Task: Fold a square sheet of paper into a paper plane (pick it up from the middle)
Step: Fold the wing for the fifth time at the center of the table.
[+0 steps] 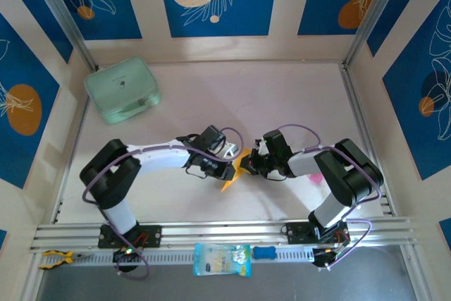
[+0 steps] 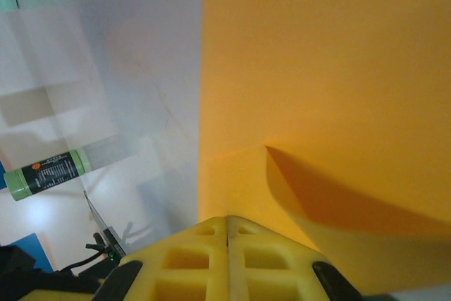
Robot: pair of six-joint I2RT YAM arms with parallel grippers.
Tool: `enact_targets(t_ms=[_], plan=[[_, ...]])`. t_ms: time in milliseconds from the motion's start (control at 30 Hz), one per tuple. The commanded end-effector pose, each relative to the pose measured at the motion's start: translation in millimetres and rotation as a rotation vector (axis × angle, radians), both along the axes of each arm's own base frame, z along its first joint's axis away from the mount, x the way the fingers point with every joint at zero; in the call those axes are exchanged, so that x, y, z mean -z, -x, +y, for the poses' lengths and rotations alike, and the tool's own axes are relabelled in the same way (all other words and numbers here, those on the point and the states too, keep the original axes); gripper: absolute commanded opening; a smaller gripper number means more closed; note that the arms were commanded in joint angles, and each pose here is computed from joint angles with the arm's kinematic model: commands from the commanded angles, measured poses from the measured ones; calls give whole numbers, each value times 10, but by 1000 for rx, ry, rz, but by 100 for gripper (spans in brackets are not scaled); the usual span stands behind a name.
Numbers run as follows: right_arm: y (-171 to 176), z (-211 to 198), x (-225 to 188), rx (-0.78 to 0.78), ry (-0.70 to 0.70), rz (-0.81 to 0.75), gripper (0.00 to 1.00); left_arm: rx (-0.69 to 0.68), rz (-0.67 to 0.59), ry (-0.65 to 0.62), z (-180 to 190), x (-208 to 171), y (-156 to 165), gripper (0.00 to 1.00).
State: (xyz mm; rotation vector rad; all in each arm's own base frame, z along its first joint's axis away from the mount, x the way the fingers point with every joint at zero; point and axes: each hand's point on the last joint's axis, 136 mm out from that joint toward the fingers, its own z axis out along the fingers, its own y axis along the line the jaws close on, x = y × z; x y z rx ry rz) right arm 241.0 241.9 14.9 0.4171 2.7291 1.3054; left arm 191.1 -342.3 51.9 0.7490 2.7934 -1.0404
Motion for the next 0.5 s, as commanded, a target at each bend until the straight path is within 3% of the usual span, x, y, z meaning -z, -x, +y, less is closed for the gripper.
enact_targets(t_ms=[0,167,467], plan=[[160,-159,248,39,92,88,5,-5,-34,43,-154,-45,-160,16],[152,-144,221,42,71,79,5,-10,-57,-37,-126,172,-291,17],[9,-199,-92,79,34,2,7,-9,-3,-279,343,672,-126,2]])
